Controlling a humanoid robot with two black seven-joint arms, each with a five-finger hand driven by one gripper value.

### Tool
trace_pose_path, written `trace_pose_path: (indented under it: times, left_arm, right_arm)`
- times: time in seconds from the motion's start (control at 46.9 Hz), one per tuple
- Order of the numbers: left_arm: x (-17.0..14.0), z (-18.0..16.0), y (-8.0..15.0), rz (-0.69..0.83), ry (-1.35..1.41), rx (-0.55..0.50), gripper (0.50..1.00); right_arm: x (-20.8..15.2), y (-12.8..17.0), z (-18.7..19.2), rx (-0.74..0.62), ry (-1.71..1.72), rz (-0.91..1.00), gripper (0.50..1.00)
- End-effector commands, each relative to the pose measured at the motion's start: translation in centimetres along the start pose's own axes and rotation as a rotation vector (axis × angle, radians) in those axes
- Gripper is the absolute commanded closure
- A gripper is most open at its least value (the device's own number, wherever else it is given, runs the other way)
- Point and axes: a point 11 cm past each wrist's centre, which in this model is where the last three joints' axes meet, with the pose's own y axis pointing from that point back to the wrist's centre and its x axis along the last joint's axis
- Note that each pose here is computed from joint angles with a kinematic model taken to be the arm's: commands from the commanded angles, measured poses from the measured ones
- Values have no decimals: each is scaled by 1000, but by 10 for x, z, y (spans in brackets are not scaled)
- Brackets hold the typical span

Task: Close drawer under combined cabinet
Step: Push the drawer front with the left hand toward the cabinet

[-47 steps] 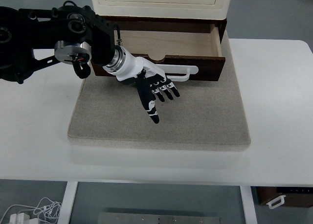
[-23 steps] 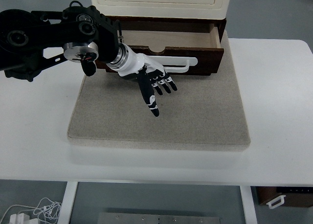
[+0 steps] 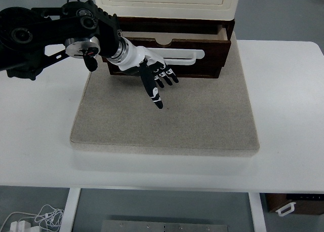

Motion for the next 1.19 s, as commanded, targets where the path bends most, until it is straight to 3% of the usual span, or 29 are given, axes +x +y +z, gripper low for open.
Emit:
trace_pose_path:
  times: [0.0,1.173]
  left_arm:
    - [2,1,0,9,1,-4,500]
    - [41,-15,0,173,99,10,500]
  right_arm:
    - [0,0,0,0,0,0,548]
    - [0,0,0,0,0,0,548]
